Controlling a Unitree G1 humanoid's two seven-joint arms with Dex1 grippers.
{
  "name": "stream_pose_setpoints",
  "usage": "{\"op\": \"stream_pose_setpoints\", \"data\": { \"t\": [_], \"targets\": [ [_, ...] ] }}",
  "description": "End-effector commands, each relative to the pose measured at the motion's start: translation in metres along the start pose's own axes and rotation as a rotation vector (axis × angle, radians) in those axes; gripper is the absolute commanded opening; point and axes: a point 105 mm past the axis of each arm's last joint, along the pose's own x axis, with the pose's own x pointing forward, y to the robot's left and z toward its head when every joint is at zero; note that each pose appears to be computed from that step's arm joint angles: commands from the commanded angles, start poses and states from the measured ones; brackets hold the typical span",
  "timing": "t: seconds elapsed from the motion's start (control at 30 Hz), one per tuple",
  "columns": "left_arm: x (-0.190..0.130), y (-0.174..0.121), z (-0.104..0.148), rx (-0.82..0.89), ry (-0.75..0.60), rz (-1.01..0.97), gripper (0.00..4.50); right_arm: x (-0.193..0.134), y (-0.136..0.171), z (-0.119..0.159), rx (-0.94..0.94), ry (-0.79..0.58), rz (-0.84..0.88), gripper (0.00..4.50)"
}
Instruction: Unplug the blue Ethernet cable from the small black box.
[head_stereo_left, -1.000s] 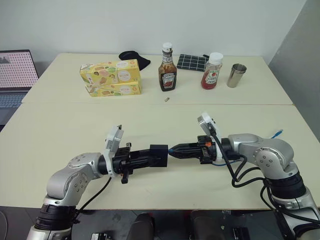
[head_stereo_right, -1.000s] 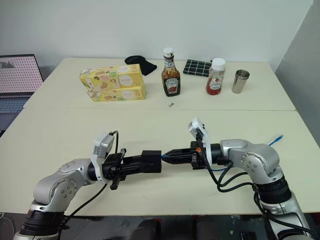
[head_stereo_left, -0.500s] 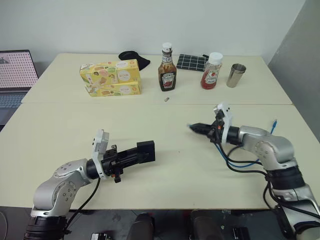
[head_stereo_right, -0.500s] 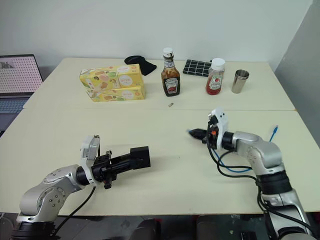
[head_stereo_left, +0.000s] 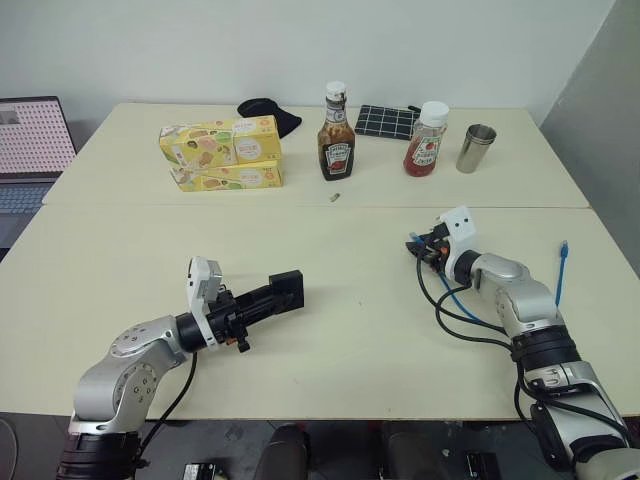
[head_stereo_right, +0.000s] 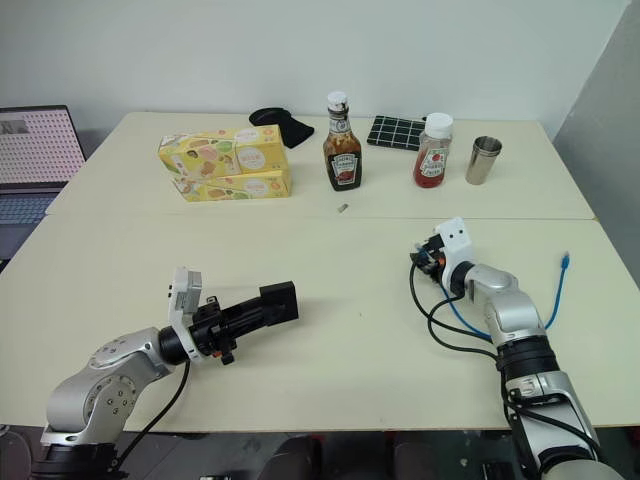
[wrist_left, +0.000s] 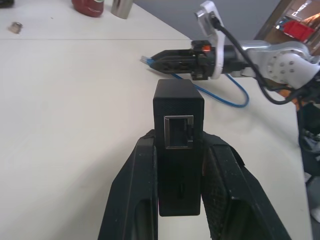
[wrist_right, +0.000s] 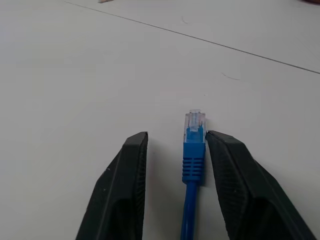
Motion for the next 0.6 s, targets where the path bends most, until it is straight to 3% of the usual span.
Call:
{"op": "stream_pose_setpoints", "data": {
  "t": [0.03,0.13,0.3,0.6],
  "targets": [
    [-0.005,0.036,0.025,0.189,-0.098,0.251,0.77,-0.025,0.027,0.042,-0.253,-0.098,0.207,3.06],
    [-0.009,0.056,0.034,0.288,-0.135,0.383,0.77,-0.037,0.058,0.054,-0.290,-0.137,0.374,3.61],
    [-0.024,0.092,0.037,0.450,-0.210,0.601,0.77,-0.034,0.120,0.086,-0.293,-0.241,0.566,3.61],
    [-0.031,0.126,0.022,0.396,-0.262,0.756,0.77,-0.021,0.141,0.089,-0.313,-0.236,0.637,3.61]
  ]
}}
